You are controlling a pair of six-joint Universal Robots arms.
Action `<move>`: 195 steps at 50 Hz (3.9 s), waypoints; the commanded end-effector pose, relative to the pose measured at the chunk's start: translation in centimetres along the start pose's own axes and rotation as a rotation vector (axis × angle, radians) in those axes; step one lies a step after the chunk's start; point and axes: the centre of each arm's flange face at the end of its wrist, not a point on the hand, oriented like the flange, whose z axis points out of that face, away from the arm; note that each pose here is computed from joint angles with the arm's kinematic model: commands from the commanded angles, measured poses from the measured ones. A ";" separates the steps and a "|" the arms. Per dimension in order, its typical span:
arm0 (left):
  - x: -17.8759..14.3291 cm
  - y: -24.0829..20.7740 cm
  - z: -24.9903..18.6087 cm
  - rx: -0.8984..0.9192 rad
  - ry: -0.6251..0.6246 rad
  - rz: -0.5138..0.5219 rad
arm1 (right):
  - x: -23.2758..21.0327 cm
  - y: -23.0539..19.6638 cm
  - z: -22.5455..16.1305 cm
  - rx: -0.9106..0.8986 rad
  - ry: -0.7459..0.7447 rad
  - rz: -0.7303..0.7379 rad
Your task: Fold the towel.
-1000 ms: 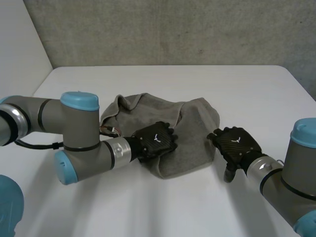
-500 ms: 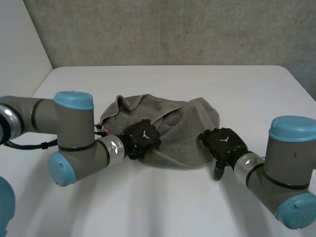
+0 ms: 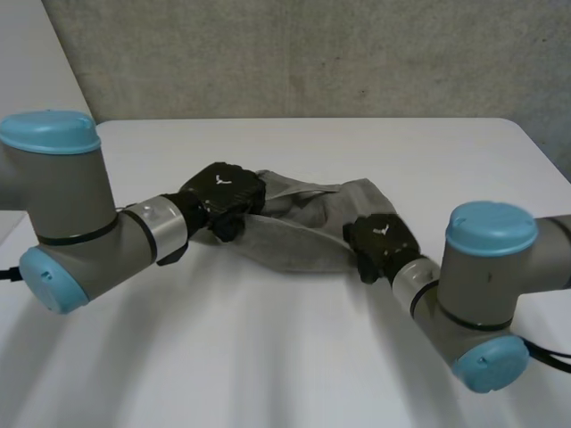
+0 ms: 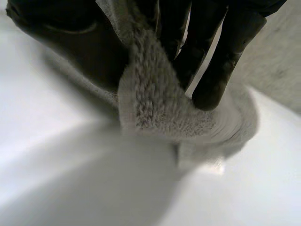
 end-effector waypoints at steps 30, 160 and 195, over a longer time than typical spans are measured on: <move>-3.4 -2.8 1.4 0.134 -0.077 -0.038 | 3.8 -13.4 0.5 -0.027 -0.156 -0.384; -4.3 10.1 6.6 0.101 -0.172 0.056 | 7.0 -3.8 -1.3 -0.054 -0.013 0.036; -9.3 2.6 -4.9 0.139 -0.361 -0.003 | 7.9 -2.1 -3.8 -0.234 0.027 -0.077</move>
